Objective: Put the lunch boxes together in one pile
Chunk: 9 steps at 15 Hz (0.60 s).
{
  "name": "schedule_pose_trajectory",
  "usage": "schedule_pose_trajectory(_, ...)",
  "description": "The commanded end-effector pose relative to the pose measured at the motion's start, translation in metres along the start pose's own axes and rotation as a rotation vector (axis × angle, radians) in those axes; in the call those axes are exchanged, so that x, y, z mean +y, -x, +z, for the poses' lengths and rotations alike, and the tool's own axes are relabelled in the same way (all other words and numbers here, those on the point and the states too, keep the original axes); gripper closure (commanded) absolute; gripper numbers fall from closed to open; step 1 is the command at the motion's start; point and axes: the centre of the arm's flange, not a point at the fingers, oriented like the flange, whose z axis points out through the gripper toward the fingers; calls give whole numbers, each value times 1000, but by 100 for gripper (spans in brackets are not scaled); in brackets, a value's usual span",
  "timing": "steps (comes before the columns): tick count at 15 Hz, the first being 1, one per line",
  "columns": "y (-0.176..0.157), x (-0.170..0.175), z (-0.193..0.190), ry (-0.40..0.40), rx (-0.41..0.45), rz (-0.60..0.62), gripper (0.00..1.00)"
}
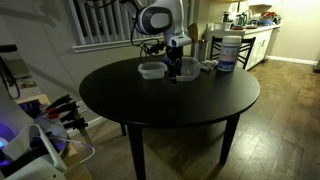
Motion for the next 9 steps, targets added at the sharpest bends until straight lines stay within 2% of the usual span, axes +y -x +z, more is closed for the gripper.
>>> schedule_pose_trajectory(1,-22,-15,16,-25,-13,0,0)
schedule_pose_trajectory(5,-19,-26,7,-58,-5,-18,0)
schedule_pose_trajectory(9,-2,-33,-22,-109,-5,-73,0)
